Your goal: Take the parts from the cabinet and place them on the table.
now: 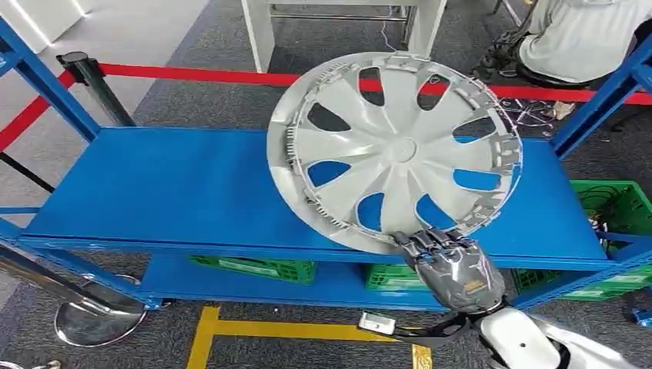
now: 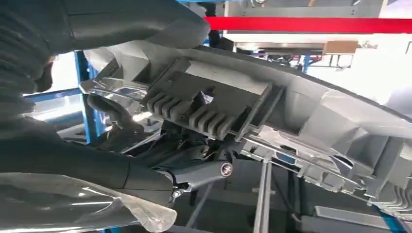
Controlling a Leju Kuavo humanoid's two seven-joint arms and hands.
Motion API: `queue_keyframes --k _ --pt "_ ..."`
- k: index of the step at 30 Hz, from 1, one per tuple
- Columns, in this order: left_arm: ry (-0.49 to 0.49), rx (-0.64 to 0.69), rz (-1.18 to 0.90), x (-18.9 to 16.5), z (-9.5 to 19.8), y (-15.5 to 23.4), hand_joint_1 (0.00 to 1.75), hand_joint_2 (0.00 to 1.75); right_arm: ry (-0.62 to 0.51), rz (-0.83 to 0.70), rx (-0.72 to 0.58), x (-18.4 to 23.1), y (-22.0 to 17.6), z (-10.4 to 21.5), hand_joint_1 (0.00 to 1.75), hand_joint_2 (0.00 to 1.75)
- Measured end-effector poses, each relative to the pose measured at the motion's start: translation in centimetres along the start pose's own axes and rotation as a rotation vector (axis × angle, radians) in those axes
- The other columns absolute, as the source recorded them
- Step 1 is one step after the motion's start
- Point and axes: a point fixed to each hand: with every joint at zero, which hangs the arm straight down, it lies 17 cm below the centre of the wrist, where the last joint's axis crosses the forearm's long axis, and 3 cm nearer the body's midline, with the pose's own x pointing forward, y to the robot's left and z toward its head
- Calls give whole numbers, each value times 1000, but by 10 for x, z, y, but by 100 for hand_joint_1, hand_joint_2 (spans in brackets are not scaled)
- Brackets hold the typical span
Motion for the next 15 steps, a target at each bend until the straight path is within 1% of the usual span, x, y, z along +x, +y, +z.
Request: queue_keyframes --k 15 --pt "-5 -35 -98 1 -3 -3 0 175 49 -41 -14 -10 -14 18 175 175"
